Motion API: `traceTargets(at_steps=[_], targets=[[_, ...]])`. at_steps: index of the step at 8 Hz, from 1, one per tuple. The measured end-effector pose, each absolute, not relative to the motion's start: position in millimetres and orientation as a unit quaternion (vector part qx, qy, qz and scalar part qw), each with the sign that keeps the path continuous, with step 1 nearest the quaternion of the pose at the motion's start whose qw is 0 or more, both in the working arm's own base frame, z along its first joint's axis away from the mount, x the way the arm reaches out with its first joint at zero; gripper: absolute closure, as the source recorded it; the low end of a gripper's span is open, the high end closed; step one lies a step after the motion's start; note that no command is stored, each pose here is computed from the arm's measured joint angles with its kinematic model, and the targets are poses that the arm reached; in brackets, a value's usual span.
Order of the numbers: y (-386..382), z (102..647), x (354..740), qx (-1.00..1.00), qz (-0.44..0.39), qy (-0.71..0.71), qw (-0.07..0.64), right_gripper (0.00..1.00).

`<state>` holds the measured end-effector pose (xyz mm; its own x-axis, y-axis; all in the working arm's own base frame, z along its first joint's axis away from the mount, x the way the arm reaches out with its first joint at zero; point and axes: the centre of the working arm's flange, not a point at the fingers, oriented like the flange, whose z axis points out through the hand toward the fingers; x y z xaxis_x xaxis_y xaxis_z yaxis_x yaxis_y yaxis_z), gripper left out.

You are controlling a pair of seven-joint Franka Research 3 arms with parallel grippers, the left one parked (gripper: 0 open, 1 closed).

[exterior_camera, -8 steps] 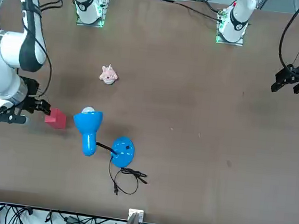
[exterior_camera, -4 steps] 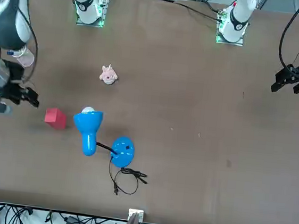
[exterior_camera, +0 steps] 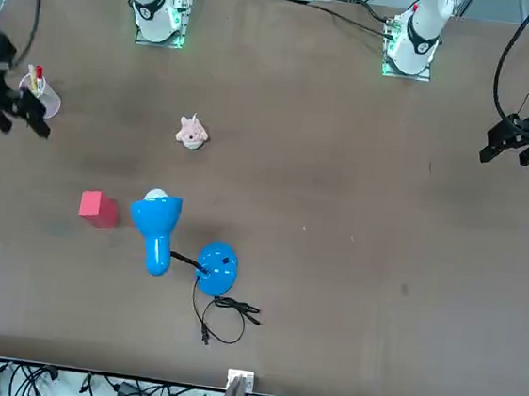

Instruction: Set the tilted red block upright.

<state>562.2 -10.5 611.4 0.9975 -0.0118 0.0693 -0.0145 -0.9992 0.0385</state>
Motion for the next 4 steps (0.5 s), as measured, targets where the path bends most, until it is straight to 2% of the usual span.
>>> traceTargets(at_steps=[4], targets=[[-4.1,644.7,519.5,1.0,0.012,-0.004,0.014,0.0]])
